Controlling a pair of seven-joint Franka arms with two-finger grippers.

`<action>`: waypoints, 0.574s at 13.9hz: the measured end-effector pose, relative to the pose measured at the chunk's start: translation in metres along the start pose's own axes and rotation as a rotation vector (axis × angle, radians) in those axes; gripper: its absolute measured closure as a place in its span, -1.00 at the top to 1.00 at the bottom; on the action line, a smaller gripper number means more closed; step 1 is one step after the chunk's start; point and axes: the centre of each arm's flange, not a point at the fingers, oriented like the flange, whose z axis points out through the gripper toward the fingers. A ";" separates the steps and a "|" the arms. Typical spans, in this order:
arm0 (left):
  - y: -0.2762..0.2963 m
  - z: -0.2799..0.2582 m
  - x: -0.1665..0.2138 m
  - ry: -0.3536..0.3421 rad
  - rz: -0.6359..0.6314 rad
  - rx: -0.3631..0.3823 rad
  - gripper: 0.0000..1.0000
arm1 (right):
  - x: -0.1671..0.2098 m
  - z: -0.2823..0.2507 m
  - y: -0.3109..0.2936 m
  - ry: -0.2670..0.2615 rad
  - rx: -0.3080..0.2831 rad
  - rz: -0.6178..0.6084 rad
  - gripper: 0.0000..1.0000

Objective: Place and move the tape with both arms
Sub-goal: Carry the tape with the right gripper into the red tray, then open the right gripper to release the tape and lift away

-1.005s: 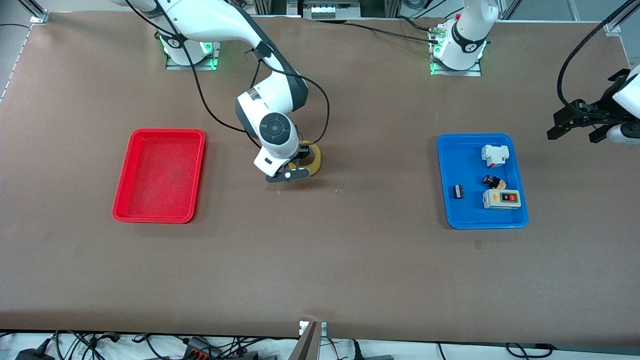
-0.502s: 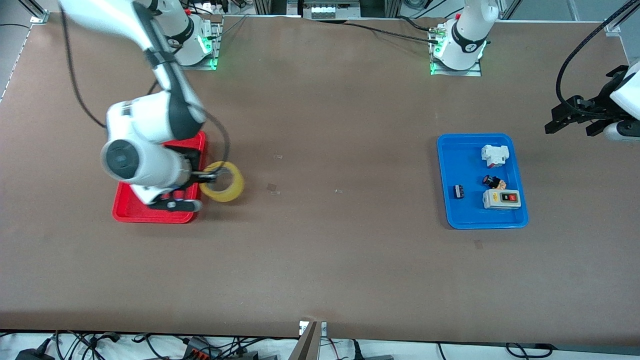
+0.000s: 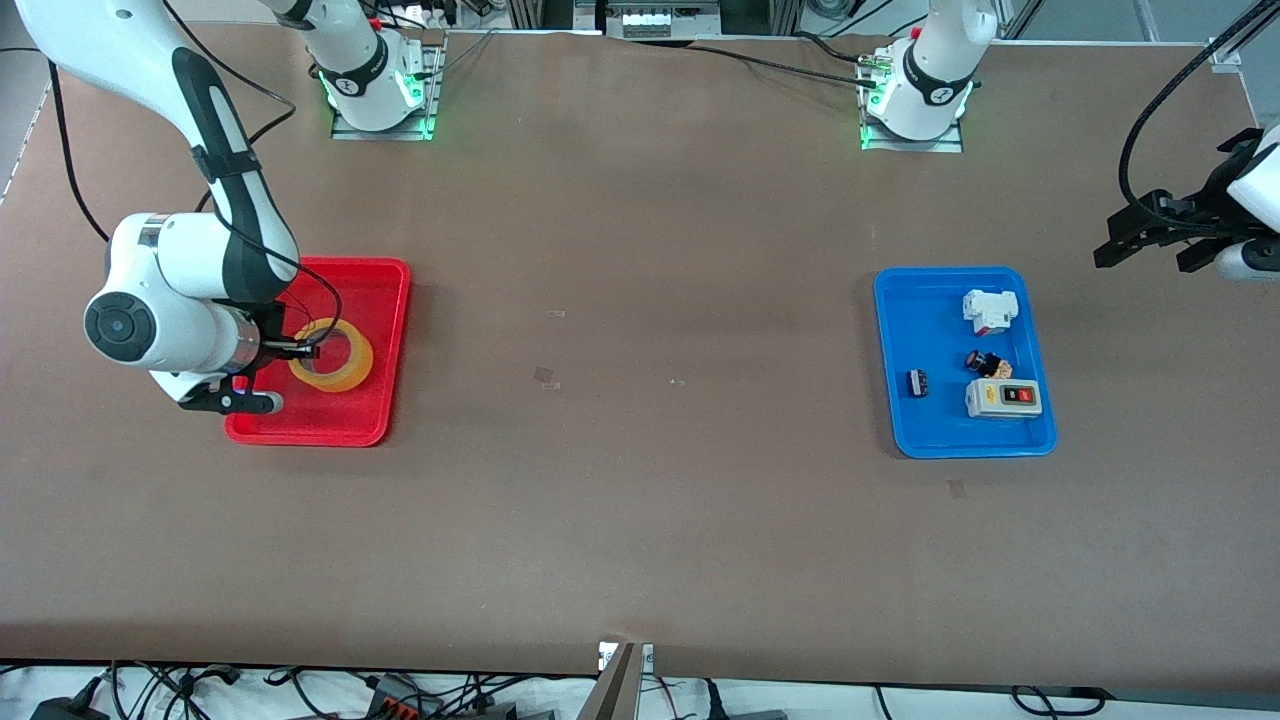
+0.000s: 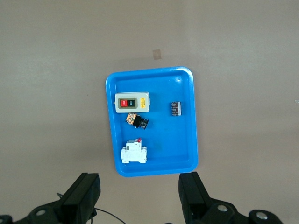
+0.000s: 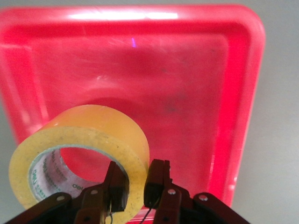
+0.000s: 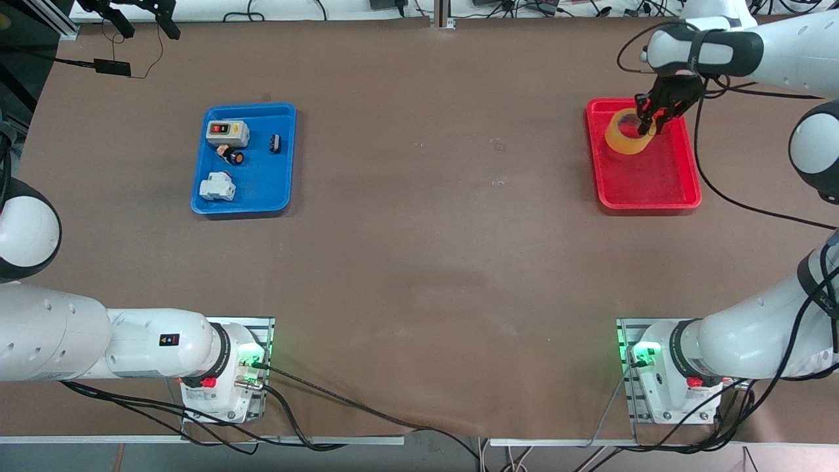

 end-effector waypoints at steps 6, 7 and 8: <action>0.000 -0.008 0.000 0.017 -0.003 0.001 1.00 | -0.013 0.025 0.019 -0.030 0.001 0.025 -0.58; 0.000 -0.008 0.000 0.017 -0.003 0.001 1.00 | -0.014 0.027 0.020 -0.029 0.002 0.027 -0.58; 0.000 -0.009 0.000 0.017 -0.002 0.001 1.00 | -0.014 0.030 0.021 -0.030 0.003 0.028 -0.58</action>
